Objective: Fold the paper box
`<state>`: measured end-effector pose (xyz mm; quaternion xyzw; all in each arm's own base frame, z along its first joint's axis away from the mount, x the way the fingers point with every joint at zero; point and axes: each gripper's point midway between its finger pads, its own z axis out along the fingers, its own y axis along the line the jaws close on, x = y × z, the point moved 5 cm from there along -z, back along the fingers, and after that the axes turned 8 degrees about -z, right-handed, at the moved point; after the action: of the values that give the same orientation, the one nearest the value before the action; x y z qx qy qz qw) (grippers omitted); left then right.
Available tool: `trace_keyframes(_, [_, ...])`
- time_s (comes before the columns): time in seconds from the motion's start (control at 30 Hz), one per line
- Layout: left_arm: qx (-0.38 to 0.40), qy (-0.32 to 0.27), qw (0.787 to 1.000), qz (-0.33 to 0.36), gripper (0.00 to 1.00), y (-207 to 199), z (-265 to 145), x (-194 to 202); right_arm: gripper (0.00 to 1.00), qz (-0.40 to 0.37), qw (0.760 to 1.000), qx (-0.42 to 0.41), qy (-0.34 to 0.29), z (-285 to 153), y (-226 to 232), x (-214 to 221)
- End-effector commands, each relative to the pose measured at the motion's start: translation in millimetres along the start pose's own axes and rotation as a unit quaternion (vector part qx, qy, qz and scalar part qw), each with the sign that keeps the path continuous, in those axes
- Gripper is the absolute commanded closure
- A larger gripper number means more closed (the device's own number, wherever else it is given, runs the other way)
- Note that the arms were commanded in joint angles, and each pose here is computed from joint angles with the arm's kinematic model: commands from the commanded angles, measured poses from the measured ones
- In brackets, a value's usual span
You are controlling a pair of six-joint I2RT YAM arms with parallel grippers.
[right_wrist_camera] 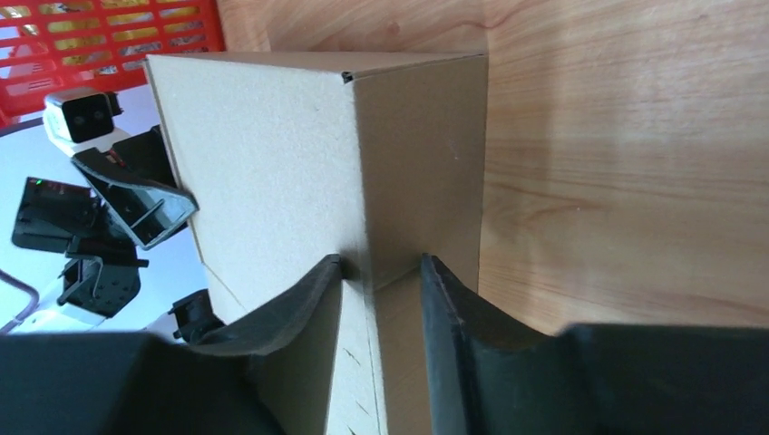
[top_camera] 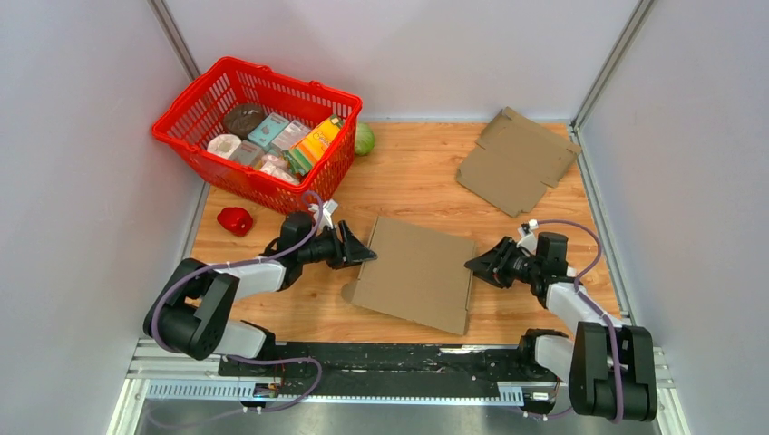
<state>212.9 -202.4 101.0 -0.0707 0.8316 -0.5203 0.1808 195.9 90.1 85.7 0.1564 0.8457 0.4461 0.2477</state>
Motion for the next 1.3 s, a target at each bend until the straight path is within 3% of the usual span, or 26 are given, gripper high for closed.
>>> trace_keyframes(0.0, [0.114, 0.012, 0.993, 0.013, 0.55, -47.7, -5.4, -3.3, 0.54, -0.031, 0.999, 0.029, 0.010, 0.1, 11.8, 3.6])
trace_keyframes(0.07, [0.118, 0.011, 0.993, 0.000, 0.59, -51.1, -6.8, -3.6, 0.45, -0.058, 0.997, 0.045, 0.006, -5.6, 16.2, -0.9])
trace_keyframes(0.1, [0.121, 0.010, 0.993, -0.002, 0.62, -53.9, -8.4, -3.7, 0.36, -0.064, 0.995, 0.072, -0.005, -13.1, 20.8, -6.2])
trace_keyframes(0.17, [0.111, 0.014, 0.994, -0.016, 0.62, -53.2, -10.0, -1.8, 0.27, -0.085, 0.992, 0.096, -0.022, -22.7, 26.3, -10.7])
trace_keyframes(0.2, [0.110, 0.011, 0.994, -0.015, 0.62, -55.4, -12.5, -1.6, 0.17, -0.099, 0.986, 0.131, -0.035, -32.3, 31.1, -16.7])
trace_keyframes(0.3, [0.076, 0.008, 0.997, -0.014, 0.62, -52.8, -18.5, 0.3, 0.00, -0.148, 0.973, 0.153, -0.092, -48.7, 55.4, -19.8])
trace_keyframes(0.43, [-0.001, 0.011, 1.000, -0.024, 0.63, -41.9, -27.7, 4.4, 0.00, -0.246, 0.944, 0.158, -0.152, -73.9, 120.5, -31.5])
trace_keyframes(0.47, [-0.008, 0.009, 1.000, -0.022, 0.65, -46.9, -29.8, 0.9, 0.00, -0.287, 0.938, 0.152, -0.123, -67.7, 132.3, -21.3])
trace_keyframes(0.53, [-0.047, 0.018, 0.998, -0.048, 0.67, -40.8, -35.6, 6.1, 0.00, -0.383, 0.900, 0.176, -0.113, -66.5, 144.7, -23.0])
trace_keyframes(0.6, [-0.075, 0.014, 0.994, -0.074, 0.71, -39.3, -39.8, 3.1, 0.00, -0.501, 0.857, 0.106, -0.056, -54.4, 182.8, 10.5])
trace_keyframes(0.63, [-0.099, 0.024, 0.989, -0.110, 0.73, -33.8, -43.3, 8.4, 0.00, -0.556, 0.825, 0.081, -0.051, -52.3, 194.1, 25.4])
trace_keyframes(0.67, [-0.110, 0.026, 0.985, -0.127, 0.75, -33.1, -45.3, 8.8, 0.00, -0.652, 0.758, 0.013, -0.014, -52.7, 206.4, 69.5])
trace_keyframes(0.7, [-0.119, 0.033, 0.981, -0.147, 0.77, -30.3, -47.2, 10.1, 0.00, -0.682, 0.729, 0.012, -0.054, -51.7, 217.2, 74.9])
trace_keyframes(0.73, [-0.137, 0.047, 0.974, -0.175, 0.78, -26.5, -50.4, 16.2, 0.00, -0.706, 0.706, -0.004, -0.054, -51.9, 221.1, 90.4])
trace_keyframes(0.77, [-0.145, 0.052, 0.969, -0.190, 0.79, -24.5, -52.2, 18.8, 0.00, -0.746, 0.664, -0.034, -0.039, -54.0, 225.1, 114.3])
trace_keyframes(0.87, [-0.134, 0.066, 0.964, -0.222, 0.82, -28.5, -56.3, 24.7, 0.00, -0.788, 0.615, -0.019, -0.018, -41.7, 222.4, 142.0])
trace_keyframes(0.93, [-0.148, 0.070, 0.967, -0.193, 0.82, -28.6, -63.3, 27.2, 0.00, -0.789, 0.612, 0.040, -0.027, -31.5, 217.3, 136.8])
trace_keyframes(0.97, [-0.154, 0.062, 0.973, -0.159, 0.72, -37.4, -68.0, 19.8, 0.00, -0.766, 0.638, 0.072, -0.031, -26.6, 216.5, 122.0])
trace_keyframes(1.0, [-0.174, 0.056, 0.977, -0.113, 0.65, -34.0, -74.5, 19.1, 0.00, -0.682, 0.722, 0.111, -0.009, -24.8, 203.5, 115.8])
trace_keyframes(1.07, [-0.140, 0.047, 0.987, -0.062, 0.47, -40.5, -75.6, 16.6, 0.00, -0.545, 0.823, 0.161, -0.006, -25.1, 184.4, 68.1])
trace_keyframes(1.1, [-0.092, 0.034, 0.995, -0.017, 0.42, -54.0, -74.7, 14.2, 0.00, -0.498, 0.858, 0.125, 0.002, -24.0, 182.2, 67.9])
trace_keyframes(1.13, [-0.082, 0.028, 0.996, -0.003, 0.38, -55.8, -74.4, 15.7, 0.00, -0.454, 0.878, 0.152, -0.004, -20.9, 151.7, 65.3])
trace_keyframes(1.17, [-0.079, 0.026, 0.996, 0.007, 0.34, -54.7, -73.7, 18.8, 0.00, -0.409, 0.899, 0.147, -0.062, -32.9, 146.5, 41.3])
trace_keyframes(1.27, [-0.078, 0.019, 0.997, 0.019, 0.33, -52.4, -66.1, 24.2, 0.05, -0.282, 0.940, 0.169, -0.089, -43.3, 105.4, 10.1])
